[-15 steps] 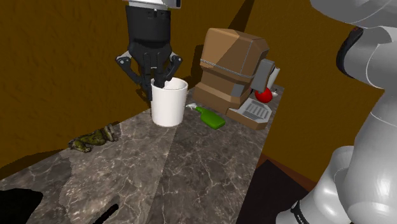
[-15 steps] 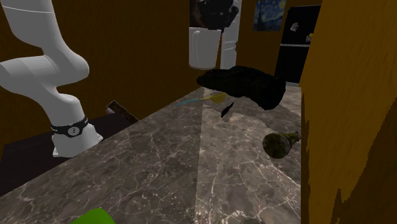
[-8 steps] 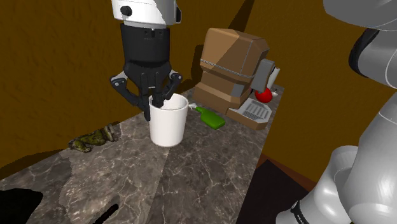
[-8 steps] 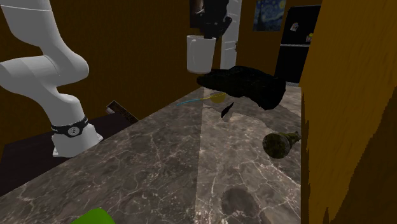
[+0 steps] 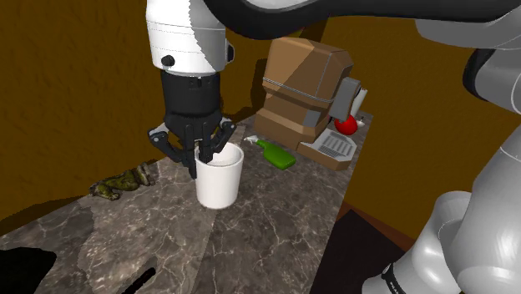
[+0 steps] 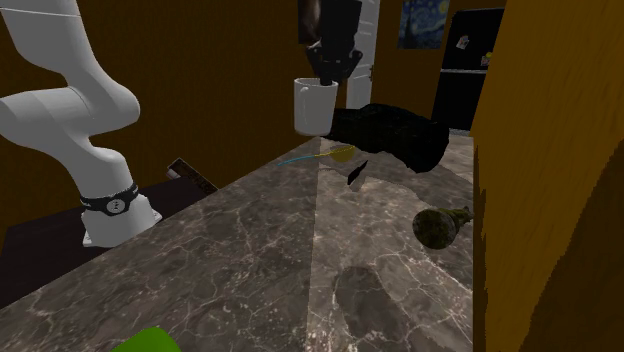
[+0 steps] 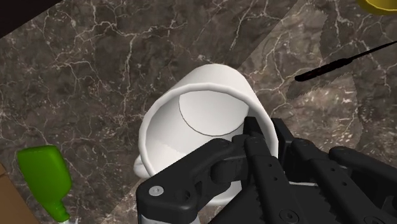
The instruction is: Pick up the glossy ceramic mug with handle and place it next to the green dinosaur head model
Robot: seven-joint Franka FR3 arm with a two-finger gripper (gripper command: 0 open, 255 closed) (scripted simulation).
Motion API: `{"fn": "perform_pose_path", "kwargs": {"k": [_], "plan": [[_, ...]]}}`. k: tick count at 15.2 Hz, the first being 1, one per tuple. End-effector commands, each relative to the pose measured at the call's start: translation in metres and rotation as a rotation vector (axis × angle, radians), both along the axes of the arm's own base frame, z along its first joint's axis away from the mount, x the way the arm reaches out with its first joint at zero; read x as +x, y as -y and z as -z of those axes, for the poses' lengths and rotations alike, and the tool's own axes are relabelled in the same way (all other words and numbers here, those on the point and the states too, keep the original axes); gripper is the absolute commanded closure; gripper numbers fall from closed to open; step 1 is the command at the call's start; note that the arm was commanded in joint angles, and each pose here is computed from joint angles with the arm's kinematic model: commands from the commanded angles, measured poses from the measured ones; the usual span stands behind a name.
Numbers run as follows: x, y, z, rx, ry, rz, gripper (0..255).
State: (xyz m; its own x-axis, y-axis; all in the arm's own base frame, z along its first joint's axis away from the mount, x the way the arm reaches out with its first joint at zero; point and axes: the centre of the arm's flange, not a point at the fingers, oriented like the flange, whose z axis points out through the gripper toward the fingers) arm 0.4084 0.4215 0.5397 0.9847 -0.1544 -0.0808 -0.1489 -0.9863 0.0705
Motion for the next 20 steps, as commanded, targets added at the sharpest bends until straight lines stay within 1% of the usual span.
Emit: {"fn": "perform_pose_path", "kwargs": {"k": [1, 20], "plan": [[0.001, 0.000, 0.010, 0.000, 0.000, 0.000, 255], [0.001, 0.000, 0.110, 0.000, 0.000, 0.000, 255]]}}
